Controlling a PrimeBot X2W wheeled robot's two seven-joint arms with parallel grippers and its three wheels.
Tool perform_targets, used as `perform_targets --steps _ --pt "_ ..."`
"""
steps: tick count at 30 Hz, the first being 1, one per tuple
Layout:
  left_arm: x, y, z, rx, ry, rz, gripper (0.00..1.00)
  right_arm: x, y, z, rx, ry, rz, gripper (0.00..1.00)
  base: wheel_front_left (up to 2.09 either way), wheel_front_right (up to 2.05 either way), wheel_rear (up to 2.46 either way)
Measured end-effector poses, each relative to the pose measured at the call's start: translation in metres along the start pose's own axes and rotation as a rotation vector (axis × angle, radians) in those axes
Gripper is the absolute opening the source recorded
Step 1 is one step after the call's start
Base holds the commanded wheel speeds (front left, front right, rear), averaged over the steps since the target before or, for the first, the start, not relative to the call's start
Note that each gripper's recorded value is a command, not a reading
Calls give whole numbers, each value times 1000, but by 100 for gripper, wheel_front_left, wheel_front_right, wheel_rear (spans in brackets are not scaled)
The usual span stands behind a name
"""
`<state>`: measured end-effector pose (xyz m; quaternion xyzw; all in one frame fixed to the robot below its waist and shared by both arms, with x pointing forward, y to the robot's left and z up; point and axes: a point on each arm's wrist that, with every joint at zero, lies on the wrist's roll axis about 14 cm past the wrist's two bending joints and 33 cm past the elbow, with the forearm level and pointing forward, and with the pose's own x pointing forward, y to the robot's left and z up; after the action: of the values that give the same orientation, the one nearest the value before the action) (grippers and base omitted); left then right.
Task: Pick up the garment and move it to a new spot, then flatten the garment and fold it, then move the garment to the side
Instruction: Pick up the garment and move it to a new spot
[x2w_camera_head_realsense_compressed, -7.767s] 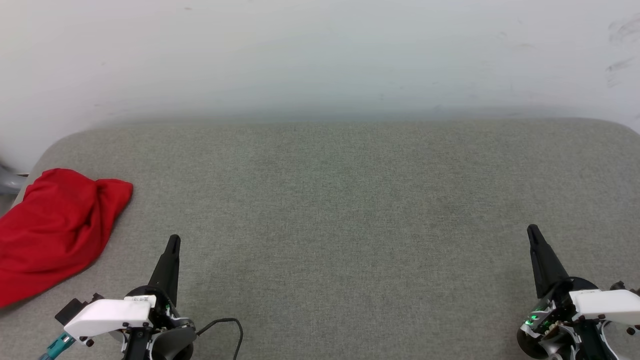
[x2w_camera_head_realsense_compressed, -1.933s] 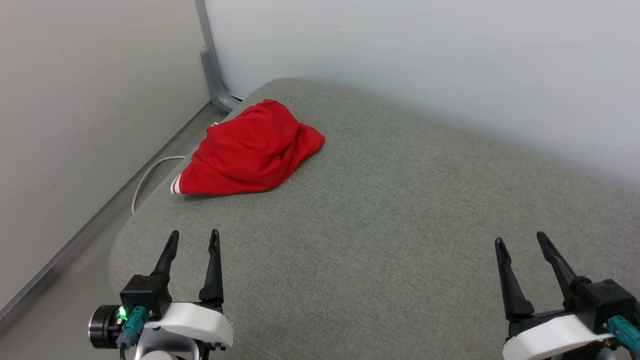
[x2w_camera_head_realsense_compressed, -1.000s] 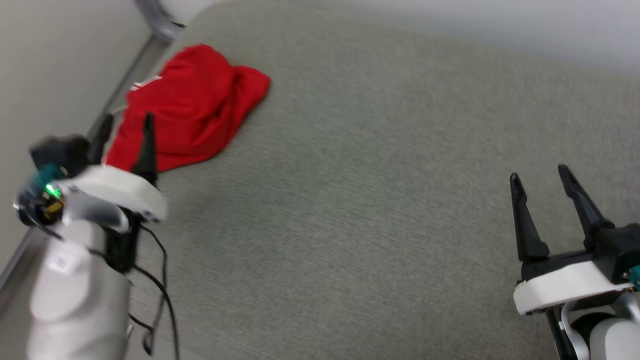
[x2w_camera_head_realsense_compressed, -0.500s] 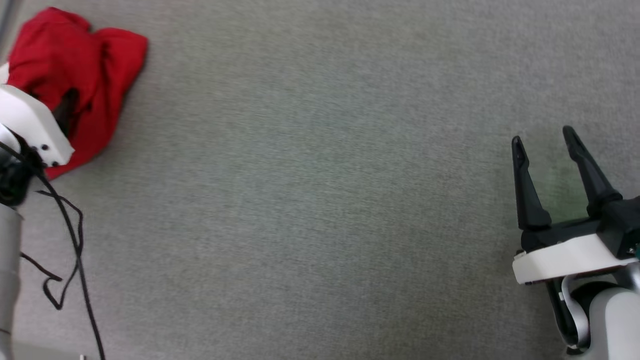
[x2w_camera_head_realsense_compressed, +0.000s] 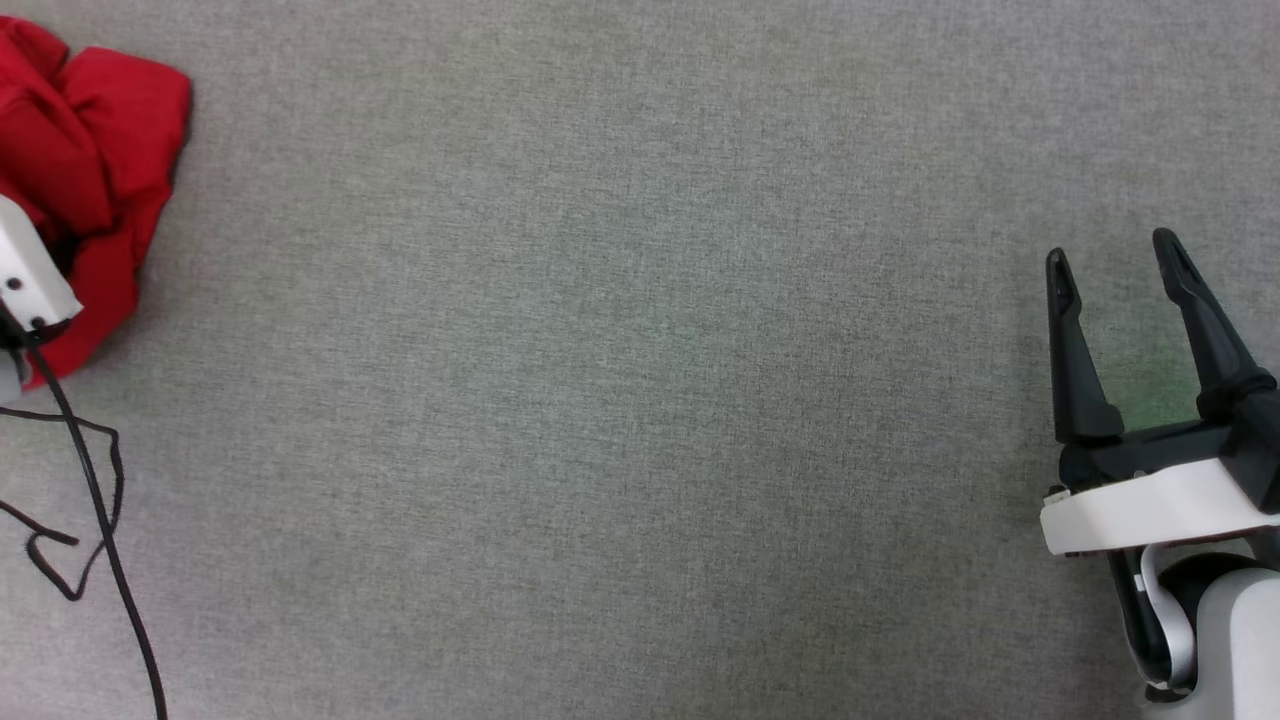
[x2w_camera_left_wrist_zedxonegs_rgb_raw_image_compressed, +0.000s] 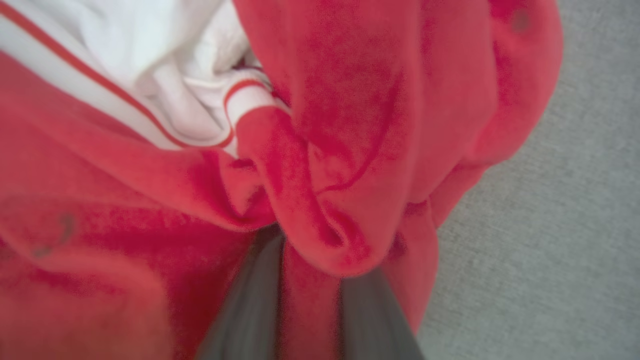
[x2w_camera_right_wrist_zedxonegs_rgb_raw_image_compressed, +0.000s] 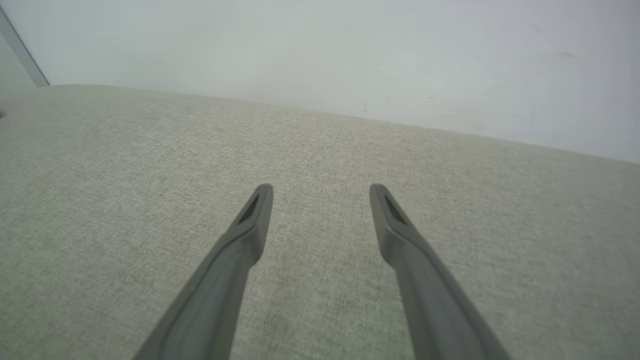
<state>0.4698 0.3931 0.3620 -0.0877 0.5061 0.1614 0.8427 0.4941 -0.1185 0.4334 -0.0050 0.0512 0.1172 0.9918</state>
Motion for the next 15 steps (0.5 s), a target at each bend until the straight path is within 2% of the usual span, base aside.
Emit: perform_targets --steps 6,15 --pt "-15 -1 13 60 -158 36 0 -4 3 16 -5 -34 4 100 0 0 0" --pt "-82 -15 52 80 -629 -1 0 -29 8 49 23 -94 5 100 0 0 0"
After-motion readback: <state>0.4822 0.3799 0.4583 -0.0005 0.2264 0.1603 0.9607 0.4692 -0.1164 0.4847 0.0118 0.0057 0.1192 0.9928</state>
